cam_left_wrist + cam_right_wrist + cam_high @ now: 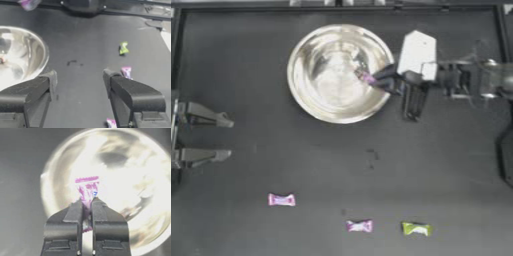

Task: Put candies in bowl

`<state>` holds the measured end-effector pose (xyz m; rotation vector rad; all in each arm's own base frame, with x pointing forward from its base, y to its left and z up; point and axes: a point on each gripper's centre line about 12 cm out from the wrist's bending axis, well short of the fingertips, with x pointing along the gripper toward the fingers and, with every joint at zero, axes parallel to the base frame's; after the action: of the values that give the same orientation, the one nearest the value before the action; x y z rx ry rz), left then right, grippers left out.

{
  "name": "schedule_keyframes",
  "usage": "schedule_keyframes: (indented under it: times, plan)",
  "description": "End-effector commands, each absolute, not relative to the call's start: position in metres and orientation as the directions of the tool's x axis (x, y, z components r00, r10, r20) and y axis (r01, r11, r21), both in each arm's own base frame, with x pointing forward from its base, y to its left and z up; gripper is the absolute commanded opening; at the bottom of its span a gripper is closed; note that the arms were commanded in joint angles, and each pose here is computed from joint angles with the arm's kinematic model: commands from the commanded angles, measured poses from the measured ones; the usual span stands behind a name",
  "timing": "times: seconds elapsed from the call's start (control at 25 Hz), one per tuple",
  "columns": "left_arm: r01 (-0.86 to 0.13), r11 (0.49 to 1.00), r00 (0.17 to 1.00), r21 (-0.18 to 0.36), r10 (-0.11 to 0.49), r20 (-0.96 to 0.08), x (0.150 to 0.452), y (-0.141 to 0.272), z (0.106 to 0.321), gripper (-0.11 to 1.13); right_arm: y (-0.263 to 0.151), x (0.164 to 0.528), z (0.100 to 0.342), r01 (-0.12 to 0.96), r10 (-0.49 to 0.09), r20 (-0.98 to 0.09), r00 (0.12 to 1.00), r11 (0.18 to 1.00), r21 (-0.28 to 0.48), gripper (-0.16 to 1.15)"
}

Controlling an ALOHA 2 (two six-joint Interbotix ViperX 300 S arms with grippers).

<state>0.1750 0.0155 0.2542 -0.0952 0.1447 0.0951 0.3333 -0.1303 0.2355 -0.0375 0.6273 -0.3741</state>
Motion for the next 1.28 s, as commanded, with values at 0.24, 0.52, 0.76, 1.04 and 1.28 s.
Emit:
schedule_keyframes:
  times: [0.24,0.52,0.76,1.04,1.28]
  plan:
    - [-0.106,0.991,0.98,-0.087,0.089,-0.18,0.184,0.017,0.253,0.91,-0.181,0.368,0.208,0.364,-0.385,-0.554,0.739,0.919,-0.153,0.31]
    - [-0.116,0.989,0.978,-0.087,0.098,-0.185,0.183,0.018,0.251,0.91,-0.197,0.381,0.18,0.37,-0.38,-0.587,0.715,0.918,-0.142,0.38]
    - [-0.115,0.99,0.978,-0.085,0.098,-0.186,0.183,0.018,0.251,0.91,-0.206,0.385,0.169,0.387,-0.384,-0.6,0.702,0.913,-0.131,1.12]
    - [-0.116,0.989,0.977,-0.087,0.098,-0.188,0.183,0.018,0.25,0.91,-0.194,0.383,0.191,0.387,-0.379,-0.56,0.737,0.916,-0.11,0.99]
    - [-0.116,0.989,0.977,-0.087,0.098,-0.188,0.183,0.018,0.25,0.91,-0.14,0.365,0.244,0.31,-0.314,-0.436,0.844,0.947,-0.082,0.99]
